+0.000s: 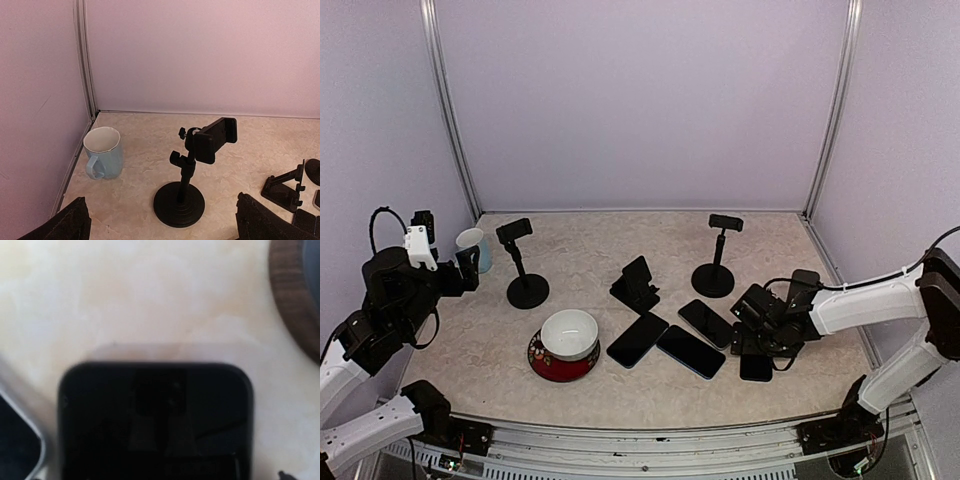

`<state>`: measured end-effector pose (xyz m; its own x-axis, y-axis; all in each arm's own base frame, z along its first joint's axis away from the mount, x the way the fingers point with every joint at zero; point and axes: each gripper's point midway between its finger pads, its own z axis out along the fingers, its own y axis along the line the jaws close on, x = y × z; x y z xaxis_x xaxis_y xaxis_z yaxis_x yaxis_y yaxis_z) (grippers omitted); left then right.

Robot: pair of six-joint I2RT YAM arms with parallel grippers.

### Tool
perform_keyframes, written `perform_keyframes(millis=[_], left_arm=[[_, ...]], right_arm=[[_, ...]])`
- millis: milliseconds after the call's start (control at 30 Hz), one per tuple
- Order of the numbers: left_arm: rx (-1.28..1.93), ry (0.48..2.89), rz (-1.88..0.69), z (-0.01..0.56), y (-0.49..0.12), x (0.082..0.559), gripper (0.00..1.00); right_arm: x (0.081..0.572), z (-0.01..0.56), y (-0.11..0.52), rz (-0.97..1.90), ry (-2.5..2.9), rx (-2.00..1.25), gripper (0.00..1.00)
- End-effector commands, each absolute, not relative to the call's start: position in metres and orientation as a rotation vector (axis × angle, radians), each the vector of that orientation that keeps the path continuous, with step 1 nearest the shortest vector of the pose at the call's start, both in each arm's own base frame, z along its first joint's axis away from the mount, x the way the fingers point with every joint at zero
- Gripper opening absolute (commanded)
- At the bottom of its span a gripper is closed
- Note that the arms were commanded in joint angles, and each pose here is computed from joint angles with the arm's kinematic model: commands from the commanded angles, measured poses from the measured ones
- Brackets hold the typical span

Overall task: Place the phone on the phone stand
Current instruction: Pick up the phone at the corner of the board.

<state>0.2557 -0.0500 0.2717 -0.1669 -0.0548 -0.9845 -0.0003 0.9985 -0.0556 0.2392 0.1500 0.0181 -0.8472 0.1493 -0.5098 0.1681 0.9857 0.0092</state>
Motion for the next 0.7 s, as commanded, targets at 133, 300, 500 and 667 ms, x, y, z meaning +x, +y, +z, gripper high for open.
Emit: perform_keyframes(millis=[133, 300, 500, 667], left_arm=[[-0.043, 1.726, -0.049, 0.275, -0.05, 0.254, 0.99], [-0.045, 1.723, -0.05, 0.276, -0.049, 0.253, 0.99], [-0.045, 1.719, -0.048, 0.276, -0.049, 0.253, 0.99], [-0.044, 1.719, -0.049, 0.276, -0.049, 0.253, 0.99]], right_arm=[[0.235, 0.004, 0.144, -0.113, 2.641, 0.232, 1.0], [0.237, 0.012, 0.144, -0.075, 2.612, 0.25, 0.93], [0.236, 0.016, 0.139, -0.079, 2.59, 0.257, 0.76], [0.236, 0.016, 0.144, -0.035, 2.588, 0.206, 0.56]])
